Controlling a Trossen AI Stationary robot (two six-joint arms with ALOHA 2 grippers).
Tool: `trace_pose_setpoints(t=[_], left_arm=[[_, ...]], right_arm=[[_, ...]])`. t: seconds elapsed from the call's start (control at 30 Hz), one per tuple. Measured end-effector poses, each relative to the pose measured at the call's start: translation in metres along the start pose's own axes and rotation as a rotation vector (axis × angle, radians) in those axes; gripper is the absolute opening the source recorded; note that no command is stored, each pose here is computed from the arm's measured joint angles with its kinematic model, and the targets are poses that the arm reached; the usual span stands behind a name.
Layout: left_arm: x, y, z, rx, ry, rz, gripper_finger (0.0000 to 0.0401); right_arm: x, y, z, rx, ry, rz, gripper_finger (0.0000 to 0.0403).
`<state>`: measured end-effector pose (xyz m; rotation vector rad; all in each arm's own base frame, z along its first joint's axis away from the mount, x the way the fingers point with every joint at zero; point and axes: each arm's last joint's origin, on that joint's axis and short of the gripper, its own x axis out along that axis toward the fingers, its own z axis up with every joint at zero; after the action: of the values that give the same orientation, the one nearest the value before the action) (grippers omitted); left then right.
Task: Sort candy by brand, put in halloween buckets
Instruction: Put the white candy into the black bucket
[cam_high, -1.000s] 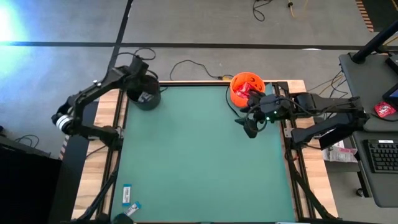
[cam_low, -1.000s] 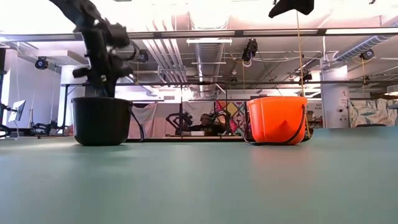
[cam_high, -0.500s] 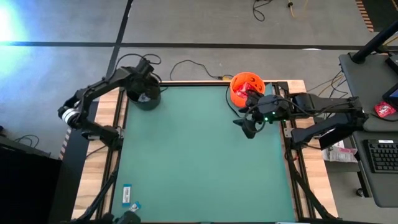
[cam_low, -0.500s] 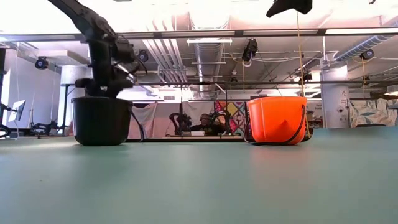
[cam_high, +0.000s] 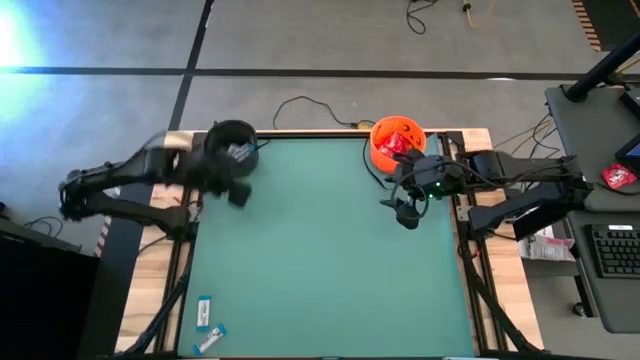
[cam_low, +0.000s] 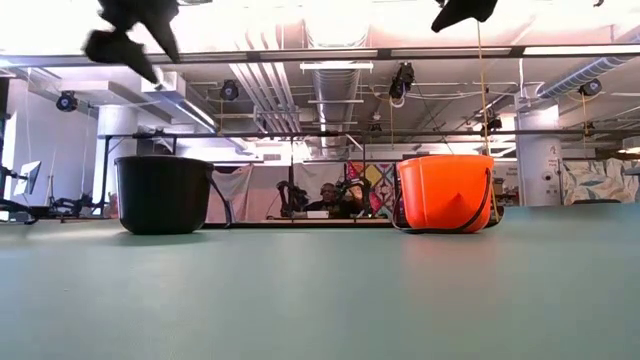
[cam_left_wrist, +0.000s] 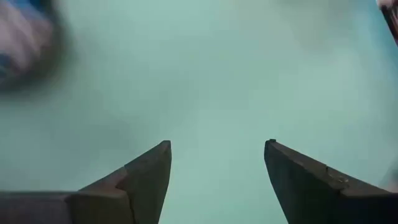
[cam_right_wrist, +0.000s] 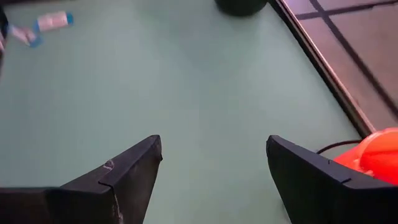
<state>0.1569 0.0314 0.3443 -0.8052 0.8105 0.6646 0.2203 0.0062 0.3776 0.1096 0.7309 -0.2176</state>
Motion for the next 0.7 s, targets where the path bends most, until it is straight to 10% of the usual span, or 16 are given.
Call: trace_pose_setpoints(t=[0.37,0.7], left_arm=[[-0.005,-0.05,-0.166,-0.001,0.45,-0.008,0.0242],[0.02,-0.072,-0.24,0.0,0.709,0.201,0.0254]], right_arm=[[0.006,0.01,-0.009,-0.078,0.027,0.014,0.0283],[0.041,0.03,-0.002,-0.111,0.021,-0.054,0.0283]])
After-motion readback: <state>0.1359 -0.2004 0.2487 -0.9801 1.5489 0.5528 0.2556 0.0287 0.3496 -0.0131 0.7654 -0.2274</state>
